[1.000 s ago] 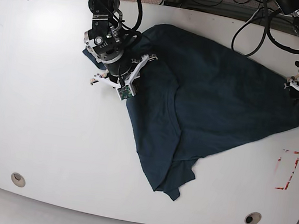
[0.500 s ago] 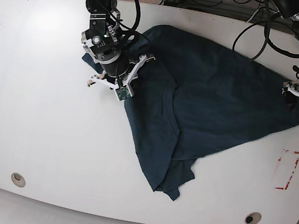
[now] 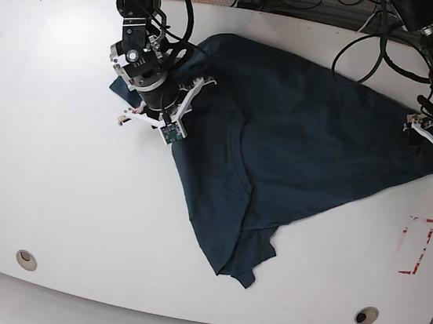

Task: Fold the T-shirt properly
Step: 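Lower the left gripper onto the shirt's opposite corner and grasp it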

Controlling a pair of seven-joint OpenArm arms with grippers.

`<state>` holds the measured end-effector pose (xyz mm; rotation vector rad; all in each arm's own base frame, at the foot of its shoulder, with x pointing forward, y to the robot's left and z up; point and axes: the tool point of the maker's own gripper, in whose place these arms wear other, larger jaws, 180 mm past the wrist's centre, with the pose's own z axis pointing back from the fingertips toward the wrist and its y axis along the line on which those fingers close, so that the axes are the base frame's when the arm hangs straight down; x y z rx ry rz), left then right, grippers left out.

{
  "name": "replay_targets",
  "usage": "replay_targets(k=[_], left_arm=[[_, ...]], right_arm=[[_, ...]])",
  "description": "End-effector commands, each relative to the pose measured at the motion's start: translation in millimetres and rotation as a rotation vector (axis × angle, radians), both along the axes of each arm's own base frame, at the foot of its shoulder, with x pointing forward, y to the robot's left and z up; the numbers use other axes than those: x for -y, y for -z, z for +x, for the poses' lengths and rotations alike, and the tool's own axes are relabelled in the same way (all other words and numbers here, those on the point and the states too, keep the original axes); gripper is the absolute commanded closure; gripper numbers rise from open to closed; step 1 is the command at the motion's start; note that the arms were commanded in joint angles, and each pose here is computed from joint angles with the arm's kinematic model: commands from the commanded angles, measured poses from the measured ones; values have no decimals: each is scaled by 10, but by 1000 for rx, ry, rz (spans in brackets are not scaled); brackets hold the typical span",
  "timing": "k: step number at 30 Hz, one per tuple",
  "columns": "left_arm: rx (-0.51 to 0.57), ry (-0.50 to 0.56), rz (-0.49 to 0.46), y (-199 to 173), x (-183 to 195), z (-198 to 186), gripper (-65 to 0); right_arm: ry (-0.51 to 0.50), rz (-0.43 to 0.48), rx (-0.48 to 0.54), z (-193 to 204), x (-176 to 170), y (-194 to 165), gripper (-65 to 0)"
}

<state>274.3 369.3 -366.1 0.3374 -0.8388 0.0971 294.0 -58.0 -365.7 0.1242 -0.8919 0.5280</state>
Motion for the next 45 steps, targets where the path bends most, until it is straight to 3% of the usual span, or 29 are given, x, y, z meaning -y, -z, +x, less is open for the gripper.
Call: replay_targets(k=[1, 14, 22, 24, 30, 45], left_arm=[[52, 2, 15, -134, -68, 119, -521], [40, -55, -138, 160, -130, 335, -524], [30, -66, -183, 254, -98, 412, -501], [27, -35, -163, 251, -25, 422, -417], [25, -6, -155, 255, 63, 451, -285], [-62, 60, -167, 464, 306, 442, -171]], right_arm=[[3, 20, 62, 92, -10, -172, -4], [-4, 18, 44, 66, -29, -114, -4], [-6, 20, 41, 69, -37, -101, -4], [-4, 14, 44, 64, -20, -115, -3], [0, 17, 51, 73, -18, -143, -2], [-3, 14, 32, 41, -18, -90, 0]])
